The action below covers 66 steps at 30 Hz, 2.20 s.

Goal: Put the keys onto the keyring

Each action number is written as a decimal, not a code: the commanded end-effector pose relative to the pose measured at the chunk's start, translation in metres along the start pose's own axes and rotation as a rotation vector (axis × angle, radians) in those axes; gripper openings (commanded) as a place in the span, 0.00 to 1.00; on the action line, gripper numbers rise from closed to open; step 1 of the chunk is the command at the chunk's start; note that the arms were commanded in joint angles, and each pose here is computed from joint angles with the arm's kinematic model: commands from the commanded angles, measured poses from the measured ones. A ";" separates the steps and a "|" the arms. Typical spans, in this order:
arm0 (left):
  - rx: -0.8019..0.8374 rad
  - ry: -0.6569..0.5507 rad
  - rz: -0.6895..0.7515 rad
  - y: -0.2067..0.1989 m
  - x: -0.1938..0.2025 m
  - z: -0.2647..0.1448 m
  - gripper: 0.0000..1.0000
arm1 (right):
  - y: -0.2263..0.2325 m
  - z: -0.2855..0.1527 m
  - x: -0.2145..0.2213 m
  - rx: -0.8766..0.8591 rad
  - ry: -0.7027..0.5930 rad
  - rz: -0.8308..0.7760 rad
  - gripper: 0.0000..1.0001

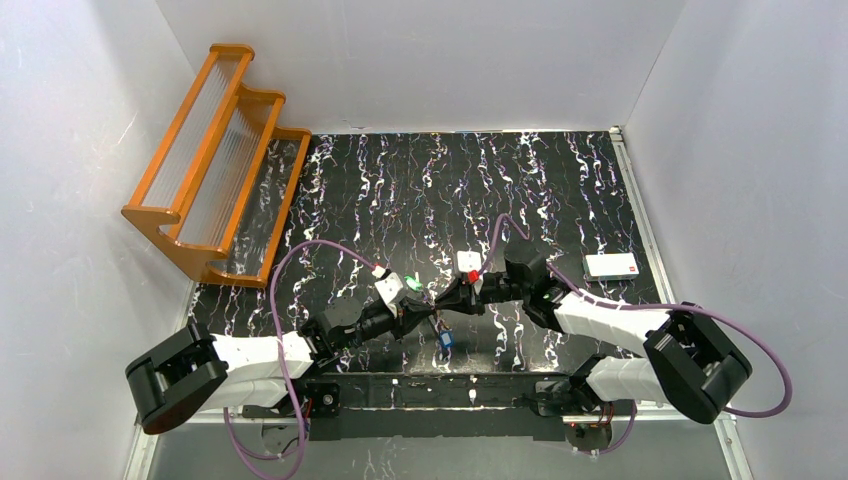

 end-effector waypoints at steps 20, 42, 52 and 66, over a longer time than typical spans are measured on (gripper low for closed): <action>0.017 -0.023 0.025 -0.002 -0.006 -0.001 0.00 | 0.003 0.011 -0.033 -0.147 -0.088 -0.072 0.35; -0.001 -0.139 0.156 0.001 -0.032 -0.014 0.32 | -0.005 0.003 -0.041 -0.103 0.022 -0.076 0.01; -0.096 -0.082 0.301 0.016 -0.041 -0.023 0.44 | -0.014 0.004 -0.049 -0.028 0.148 -0.115 0.01; -0.131 0.047 0.397 0.025 -0.035 -0.031 0.42 | 0.000 0.014 -0.003 0.089 0.283 -0.192 0.01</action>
Point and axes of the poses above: each gripper's point midway between its finger pads, its own z axis out along the fingers, its own y axis along the line the jaws close on, x = y × z, the point moved 4 cm from there along -z, back along the fingers
